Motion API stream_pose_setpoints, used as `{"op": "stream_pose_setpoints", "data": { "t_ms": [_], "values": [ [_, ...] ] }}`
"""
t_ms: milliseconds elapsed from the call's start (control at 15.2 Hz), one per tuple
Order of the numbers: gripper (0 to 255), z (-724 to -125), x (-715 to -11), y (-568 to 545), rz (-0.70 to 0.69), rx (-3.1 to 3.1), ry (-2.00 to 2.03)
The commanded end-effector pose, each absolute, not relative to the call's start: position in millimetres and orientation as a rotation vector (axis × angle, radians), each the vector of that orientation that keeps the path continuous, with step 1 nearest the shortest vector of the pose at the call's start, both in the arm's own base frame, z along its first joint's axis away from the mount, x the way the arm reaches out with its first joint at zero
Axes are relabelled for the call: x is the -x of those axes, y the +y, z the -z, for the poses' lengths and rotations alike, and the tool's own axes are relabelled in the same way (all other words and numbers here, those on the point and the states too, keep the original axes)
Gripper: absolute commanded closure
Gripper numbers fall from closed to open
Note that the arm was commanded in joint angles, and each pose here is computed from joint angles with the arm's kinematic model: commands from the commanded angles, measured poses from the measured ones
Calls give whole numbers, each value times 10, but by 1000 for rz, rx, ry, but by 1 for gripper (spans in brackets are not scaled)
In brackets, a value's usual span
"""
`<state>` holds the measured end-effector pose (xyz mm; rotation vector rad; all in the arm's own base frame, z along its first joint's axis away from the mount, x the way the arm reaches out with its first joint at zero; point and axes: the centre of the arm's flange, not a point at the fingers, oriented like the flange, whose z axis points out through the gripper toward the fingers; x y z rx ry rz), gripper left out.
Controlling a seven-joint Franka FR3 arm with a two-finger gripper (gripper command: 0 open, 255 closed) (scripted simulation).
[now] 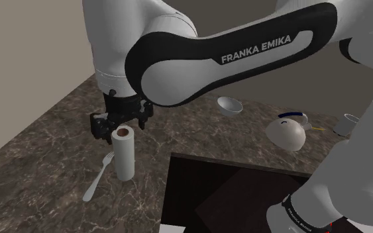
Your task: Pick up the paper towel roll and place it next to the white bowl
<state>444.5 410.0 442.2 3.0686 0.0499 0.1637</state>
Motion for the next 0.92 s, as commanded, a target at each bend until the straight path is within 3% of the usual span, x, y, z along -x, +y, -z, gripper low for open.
{"op": "stream_pose_setpoints", "data": {
  "t_ms": [0, 792, 858],
  "values": [
    [0, -4311, -4464, 4109, -165, -3069, 49],
    [0, -4124, -4484, 4096, -164, -3068, 49],
    [255, -4124, -4484, 4096, -164, -3068, 49]
  ]
}}
